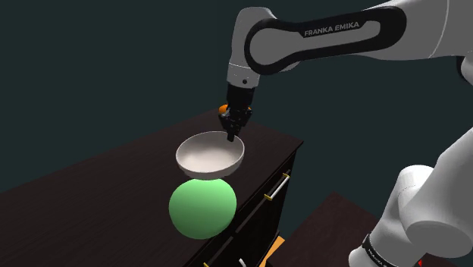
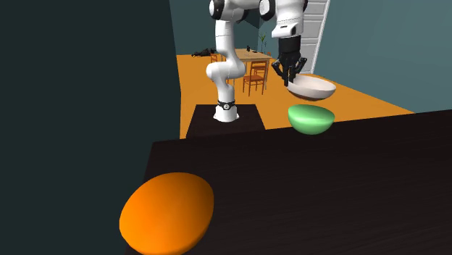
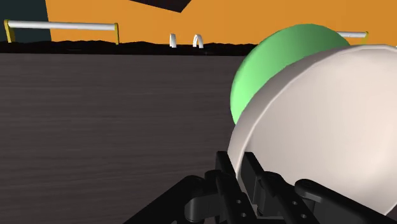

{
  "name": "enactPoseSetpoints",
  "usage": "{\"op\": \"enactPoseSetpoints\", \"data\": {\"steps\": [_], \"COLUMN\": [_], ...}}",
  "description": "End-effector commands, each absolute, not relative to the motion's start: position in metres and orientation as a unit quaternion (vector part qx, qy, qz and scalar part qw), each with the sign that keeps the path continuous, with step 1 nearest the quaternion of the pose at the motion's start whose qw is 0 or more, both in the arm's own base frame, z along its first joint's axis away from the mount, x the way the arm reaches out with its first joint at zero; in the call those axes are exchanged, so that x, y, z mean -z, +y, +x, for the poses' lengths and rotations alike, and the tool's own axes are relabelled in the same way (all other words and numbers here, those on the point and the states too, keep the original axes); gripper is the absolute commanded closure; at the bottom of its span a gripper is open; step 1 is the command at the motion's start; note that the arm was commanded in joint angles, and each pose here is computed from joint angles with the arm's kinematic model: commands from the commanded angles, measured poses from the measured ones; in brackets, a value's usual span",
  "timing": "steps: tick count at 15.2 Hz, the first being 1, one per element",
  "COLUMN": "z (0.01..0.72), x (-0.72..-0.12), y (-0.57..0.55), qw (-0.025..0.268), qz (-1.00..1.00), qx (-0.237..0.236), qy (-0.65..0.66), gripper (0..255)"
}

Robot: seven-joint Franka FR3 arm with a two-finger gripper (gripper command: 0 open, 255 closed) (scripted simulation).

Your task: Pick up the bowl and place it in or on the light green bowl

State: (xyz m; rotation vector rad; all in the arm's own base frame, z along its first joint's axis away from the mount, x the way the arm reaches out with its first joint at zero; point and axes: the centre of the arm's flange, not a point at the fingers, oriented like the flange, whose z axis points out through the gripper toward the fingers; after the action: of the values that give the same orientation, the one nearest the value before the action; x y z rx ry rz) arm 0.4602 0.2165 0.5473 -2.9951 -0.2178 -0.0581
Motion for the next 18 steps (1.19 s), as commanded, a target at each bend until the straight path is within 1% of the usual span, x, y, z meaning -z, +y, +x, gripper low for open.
{"op": "enactPoseSetpoints", "data": {"steps": [1, 3, 18], "z": [0.447, 0.435, 0.435], "x": [-0.553, -0.556, -0.476], "y": [0.242, 0.268, 0.268], "qw": [0.069, 0.069, 0.069], "qz": [-0.995, -0.995, -0.995], "qx": [0.02, 0.02, 0.02], "qy": [-0.072, -0.072, -0.072], "gripper": [255, 255, 255]}}
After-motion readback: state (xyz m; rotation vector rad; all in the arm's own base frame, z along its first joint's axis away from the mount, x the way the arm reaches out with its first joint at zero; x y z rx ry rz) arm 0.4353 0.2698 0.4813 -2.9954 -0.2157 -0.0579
